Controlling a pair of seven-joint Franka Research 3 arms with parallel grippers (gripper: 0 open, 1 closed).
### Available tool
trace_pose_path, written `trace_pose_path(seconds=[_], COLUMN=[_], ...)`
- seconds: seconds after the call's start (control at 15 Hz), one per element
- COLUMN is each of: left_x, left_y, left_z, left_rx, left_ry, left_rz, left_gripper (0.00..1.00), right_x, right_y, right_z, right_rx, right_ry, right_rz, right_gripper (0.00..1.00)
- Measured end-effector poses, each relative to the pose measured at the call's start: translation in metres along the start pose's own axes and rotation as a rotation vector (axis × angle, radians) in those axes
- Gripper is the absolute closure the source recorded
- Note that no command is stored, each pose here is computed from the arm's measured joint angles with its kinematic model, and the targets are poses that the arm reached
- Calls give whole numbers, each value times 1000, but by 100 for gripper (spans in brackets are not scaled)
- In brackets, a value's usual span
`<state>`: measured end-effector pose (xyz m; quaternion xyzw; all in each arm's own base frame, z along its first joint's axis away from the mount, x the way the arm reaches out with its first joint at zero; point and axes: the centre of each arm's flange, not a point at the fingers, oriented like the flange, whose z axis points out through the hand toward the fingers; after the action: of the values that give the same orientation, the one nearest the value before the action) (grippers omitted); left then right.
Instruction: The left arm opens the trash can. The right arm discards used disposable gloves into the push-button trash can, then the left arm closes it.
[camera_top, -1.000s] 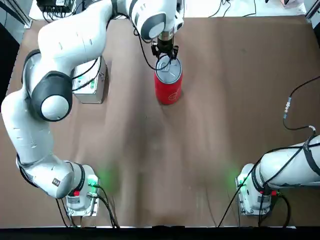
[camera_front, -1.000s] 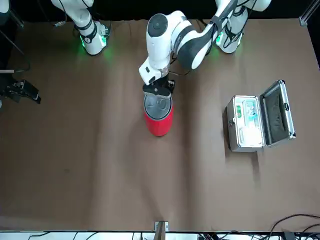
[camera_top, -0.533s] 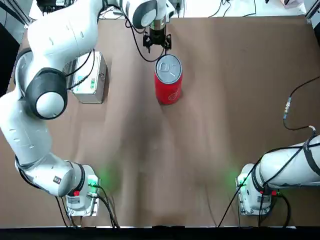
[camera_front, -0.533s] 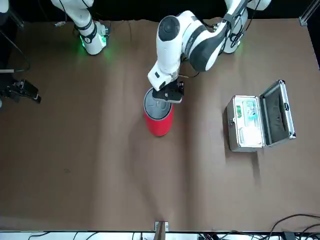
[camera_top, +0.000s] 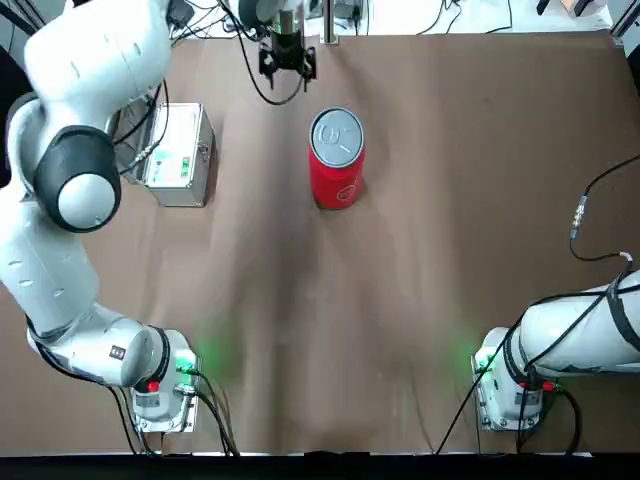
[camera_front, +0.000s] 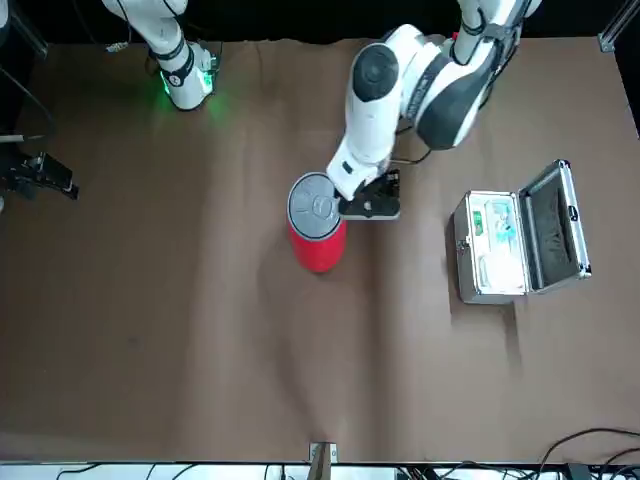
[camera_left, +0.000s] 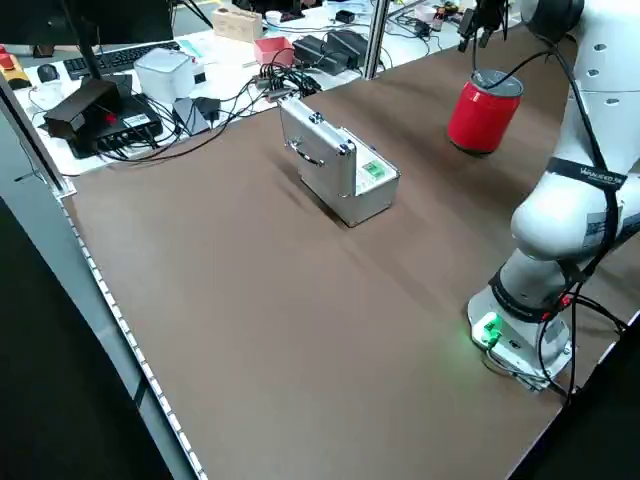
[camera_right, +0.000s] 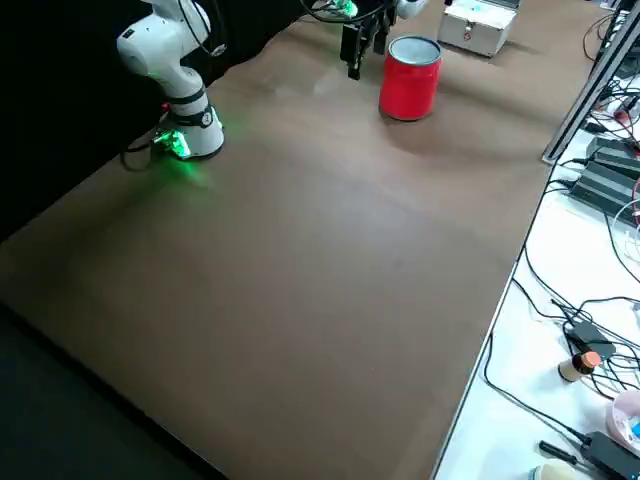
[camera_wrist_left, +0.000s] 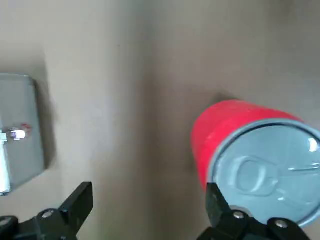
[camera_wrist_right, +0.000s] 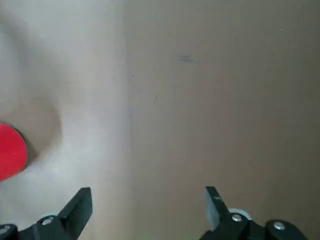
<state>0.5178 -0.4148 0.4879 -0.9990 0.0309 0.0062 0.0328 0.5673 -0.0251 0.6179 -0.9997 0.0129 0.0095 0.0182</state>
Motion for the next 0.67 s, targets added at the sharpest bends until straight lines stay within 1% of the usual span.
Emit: trace_pose_path(seconds=[0.13, 0.4, 0.53, 0.67], left_x=[6, 15, 19, 20], left_y=[-28, -83, -102, -110], left_z=[-13, -31, -34, -36], left_rx=[18, 61, 70, 75], left_ry=[-18, -60, -78, -85], left_rz=[15, 31, 16, 7], left_gripper=[1, 1, 0, 0], right_x=[0, 0, 0, 0], right_y=[-1, -8, -9, -9], right_z=[-3, -23, -28, -29], right_rx=[0, -1, -1, -1], right_ry=[8, 51, 61, 62], right_rz=[-7, -21, -23, -24], right_gripper=[0, 0, 0, 0])
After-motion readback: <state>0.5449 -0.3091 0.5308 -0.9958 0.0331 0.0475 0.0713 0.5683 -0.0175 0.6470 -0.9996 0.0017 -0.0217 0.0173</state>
